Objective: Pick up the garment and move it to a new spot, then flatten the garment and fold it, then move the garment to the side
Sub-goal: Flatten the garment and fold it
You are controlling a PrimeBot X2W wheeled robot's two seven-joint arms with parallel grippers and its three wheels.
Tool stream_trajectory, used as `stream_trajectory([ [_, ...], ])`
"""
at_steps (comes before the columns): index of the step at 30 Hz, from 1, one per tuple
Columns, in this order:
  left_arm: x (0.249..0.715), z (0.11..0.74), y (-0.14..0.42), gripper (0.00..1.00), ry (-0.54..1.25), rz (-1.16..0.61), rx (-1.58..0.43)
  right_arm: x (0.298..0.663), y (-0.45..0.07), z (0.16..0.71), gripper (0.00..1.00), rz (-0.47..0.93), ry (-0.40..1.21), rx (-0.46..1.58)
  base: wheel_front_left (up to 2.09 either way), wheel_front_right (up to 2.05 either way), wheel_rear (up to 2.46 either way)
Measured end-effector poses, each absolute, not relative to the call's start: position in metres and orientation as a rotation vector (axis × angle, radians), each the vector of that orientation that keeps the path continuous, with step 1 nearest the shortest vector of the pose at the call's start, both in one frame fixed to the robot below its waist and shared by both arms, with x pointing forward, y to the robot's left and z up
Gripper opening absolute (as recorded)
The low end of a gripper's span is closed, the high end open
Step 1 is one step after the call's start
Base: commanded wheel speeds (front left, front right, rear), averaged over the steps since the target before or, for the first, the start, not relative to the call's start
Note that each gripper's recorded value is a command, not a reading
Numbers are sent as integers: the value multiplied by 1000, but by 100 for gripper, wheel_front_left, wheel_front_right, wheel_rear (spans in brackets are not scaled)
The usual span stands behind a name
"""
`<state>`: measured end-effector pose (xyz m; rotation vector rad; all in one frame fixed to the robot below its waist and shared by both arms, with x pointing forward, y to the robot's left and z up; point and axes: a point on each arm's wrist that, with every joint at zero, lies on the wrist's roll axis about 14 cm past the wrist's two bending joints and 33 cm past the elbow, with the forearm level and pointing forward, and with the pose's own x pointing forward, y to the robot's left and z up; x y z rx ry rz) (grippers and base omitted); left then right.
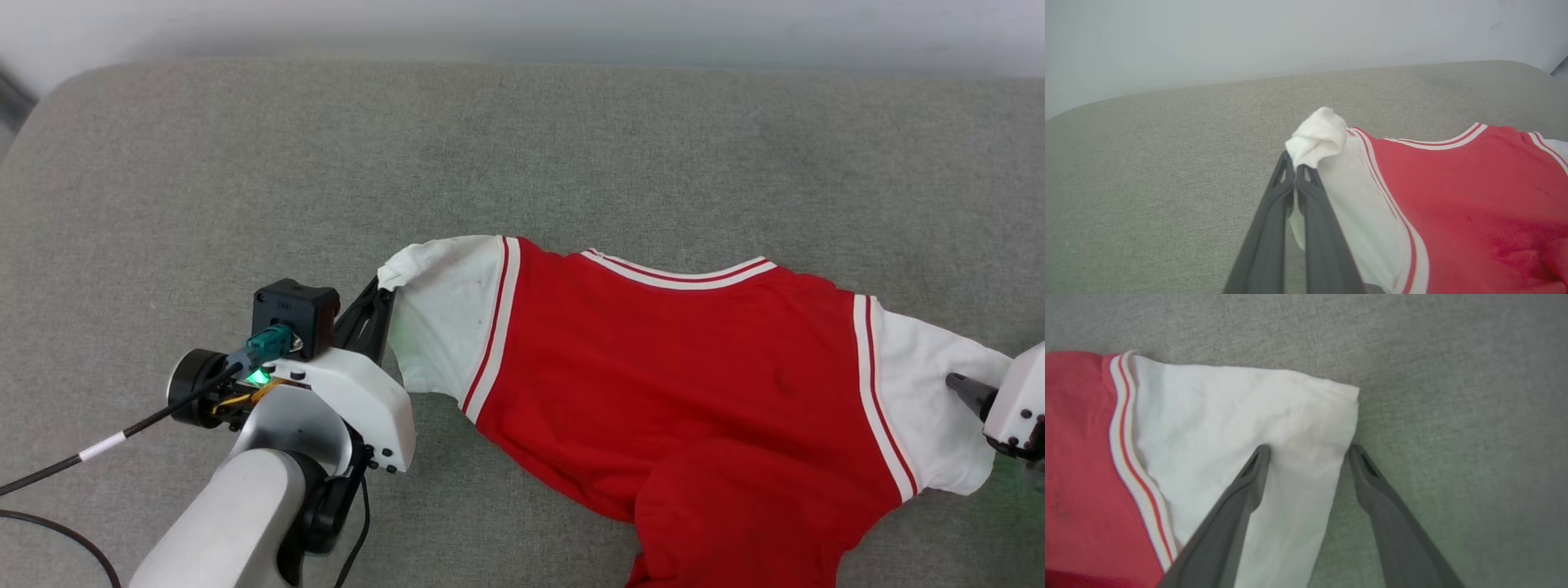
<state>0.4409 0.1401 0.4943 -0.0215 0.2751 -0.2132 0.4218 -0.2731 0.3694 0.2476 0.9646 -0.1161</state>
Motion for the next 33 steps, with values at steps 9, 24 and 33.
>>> stream_trajectory([
  [9,443,480,146,0,308,-193,-33,430,-264,356,0,-88,1064,262,0,0,0],
  [24,475,596,165,0,-56,-146,-26,493,-256,518,0,3,483,32,0,0,0],
  [33,533,677,158,0,-266,-168,-11,537,-253,618,0,9,192,-7,0,0,0],
])
